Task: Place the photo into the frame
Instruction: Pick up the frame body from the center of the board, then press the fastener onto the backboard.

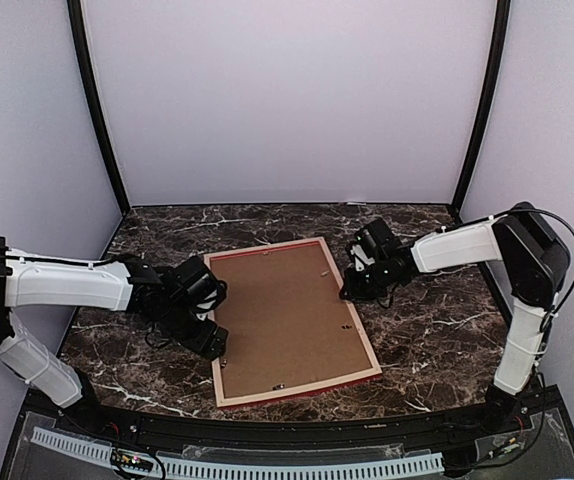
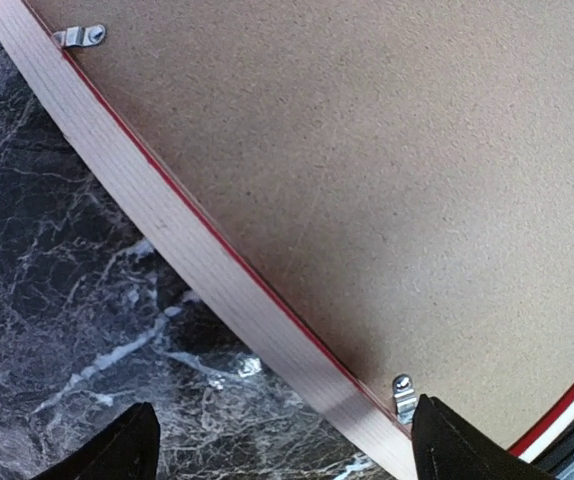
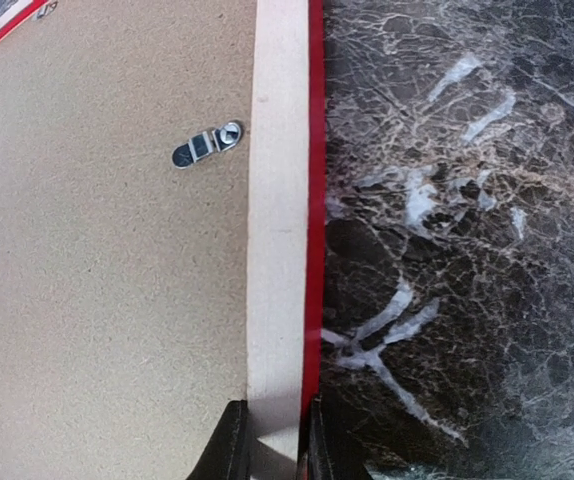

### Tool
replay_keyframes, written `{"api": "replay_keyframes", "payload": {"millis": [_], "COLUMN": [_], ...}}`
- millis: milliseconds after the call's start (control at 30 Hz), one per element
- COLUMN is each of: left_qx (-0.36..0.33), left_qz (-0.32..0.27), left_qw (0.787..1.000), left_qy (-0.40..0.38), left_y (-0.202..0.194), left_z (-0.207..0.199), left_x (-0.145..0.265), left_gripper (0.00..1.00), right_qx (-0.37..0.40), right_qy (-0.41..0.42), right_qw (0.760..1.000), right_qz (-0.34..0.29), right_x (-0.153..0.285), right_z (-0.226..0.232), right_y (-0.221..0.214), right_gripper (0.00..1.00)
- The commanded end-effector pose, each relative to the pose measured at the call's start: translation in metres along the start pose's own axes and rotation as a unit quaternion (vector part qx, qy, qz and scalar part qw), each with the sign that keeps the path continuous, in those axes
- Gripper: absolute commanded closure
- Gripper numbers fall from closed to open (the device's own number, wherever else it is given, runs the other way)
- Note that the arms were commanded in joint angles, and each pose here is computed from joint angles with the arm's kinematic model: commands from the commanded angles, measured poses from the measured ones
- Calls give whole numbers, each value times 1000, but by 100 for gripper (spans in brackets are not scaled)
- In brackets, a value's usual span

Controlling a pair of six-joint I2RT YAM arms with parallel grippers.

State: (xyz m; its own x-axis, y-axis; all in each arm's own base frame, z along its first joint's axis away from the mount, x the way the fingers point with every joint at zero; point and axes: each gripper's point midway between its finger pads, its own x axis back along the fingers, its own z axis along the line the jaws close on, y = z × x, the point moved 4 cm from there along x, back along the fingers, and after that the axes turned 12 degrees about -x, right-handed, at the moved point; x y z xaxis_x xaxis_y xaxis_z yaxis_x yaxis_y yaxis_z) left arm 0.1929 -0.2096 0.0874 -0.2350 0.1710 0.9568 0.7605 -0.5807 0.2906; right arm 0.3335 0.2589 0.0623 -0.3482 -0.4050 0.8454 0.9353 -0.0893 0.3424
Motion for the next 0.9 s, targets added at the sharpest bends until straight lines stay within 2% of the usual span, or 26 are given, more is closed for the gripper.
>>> {"api": "replay_keyframes", "payload": {"millis": [0,100,367,633,867], "left_qx": [-23,-29,-43,-43,-39], "left_qz": [-16,-13,20,50,58], "left_qw": [997,994,994,995,996], "left_qy": [-68,-108,-99,-69,-54], "left_y": [10,10,-2,-8,-10], "left_z": [-20,-31,-33,-27,-24], "left_x": [3,1,-13,-28,-35], "left_gripper": [10,9,10,29,39], "right_qx": [-26,-29,-31,-30,-28], "right_qy": [-14,-11,3,6,12], "right_qw": [1000,1000,1000,999,999], "right_qz": [-4,-4,2,8,12], "right_x": [4,4,0,-2,-3], "right_z": [-16,-17,-14,-14,-11], "right_y": [-1,-2,-3,-4,-4], "right_gripper": [100,100,100,100,100]}}
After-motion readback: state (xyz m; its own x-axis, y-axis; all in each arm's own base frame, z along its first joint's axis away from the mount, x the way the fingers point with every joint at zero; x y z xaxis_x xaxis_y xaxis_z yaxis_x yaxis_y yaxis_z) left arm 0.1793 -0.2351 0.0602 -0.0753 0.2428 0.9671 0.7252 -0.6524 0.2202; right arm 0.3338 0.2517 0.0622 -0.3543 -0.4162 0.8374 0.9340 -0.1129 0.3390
